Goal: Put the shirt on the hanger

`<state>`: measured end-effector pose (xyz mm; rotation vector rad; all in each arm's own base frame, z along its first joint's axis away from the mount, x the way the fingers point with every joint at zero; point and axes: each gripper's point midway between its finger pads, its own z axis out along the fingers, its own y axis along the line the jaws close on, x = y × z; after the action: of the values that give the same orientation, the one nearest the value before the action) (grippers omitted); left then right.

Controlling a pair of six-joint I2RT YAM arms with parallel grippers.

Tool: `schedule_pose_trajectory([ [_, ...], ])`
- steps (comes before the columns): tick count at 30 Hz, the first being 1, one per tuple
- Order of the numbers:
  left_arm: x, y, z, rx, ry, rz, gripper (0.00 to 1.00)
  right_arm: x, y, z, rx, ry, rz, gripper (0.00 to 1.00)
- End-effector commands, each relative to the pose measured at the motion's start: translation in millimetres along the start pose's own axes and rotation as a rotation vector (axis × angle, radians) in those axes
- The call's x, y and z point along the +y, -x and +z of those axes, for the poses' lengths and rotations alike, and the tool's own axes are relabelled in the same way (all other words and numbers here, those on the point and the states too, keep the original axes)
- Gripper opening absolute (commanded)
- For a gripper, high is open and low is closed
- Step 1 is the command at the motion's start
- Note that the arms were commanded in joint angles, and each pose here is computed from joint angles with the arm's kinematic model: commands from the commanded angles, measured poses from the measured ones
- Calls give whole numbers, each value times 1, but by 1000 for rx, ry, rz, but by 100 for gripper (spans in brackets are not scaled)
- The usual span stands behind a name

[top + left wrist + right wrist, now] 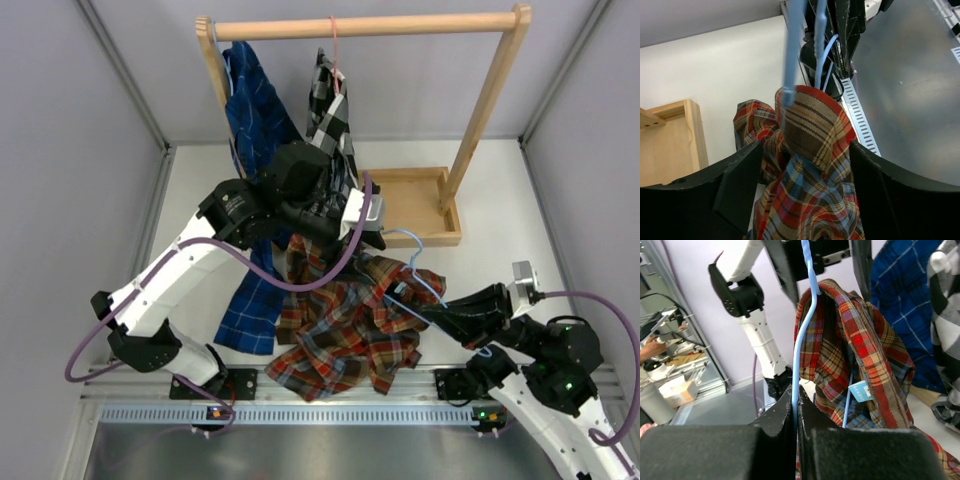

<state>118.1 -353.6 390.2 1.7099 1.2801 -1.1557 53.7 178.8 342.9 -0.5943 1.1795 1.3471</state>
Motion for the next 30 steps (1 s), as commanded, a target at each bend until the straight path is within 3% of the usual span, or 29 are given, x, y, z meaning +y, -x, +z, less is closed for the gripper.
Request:
schedule_pose_trajectory([
  [1, -5, 6, 2, -22, -55, -3, 71, 52, 48, -14, -149, 161, -137, 0],
  [8, -17, 7, 6, -43, -131, -42, 55, 57, 51, -5, -129, 206, -124, 0],
  [9, -19, 7, 6, -44, -135, -45, 41, 56, 52, -3, -127, 205, -122, 0],
  [11, -24, -1, 7, -34, -152, -54, 25, 58, 55, -2, -126, 215, -135, 0],
  [12, -26, -3, 7, -35, -160, -56, 12, 58, 55, -1, -117, 217, -134, 0],
  [14, -34, -2, 6, -49, -191, -50, 0, 55, 52, 2, -97, 214, -132, 0],
  [20, -43, -3, 2, -62, -216, -20, 0, 38, 50, 9, -74, 140, -142, 0],
  [21, -43, -5, 2, -62, -219, -16, 0, 34, 51, 9, -72, 117, -148, 5],
  [24, -24, -8, 4, -31, -106, -57, 0, 15, 51, 4, -61, -19, -140, 48],
  [25, -18, -7, 1, -31, -49, -68, 0, 8, 51, 1, -58, -74, -136, 88],
  [27, 17, -13, -1, -19, 167, -124, 0, -10, 61, -13, -92, -235, -134, 97],
  [28, 23, -8, -12, -38, 253, -128, 0, -24, 46, -24, -38, -325, -97, 99],
  [30, 56, -17, -26, -54, 498, -194, 0, -39, 49, -45, -74, -472, -67, 99],
])
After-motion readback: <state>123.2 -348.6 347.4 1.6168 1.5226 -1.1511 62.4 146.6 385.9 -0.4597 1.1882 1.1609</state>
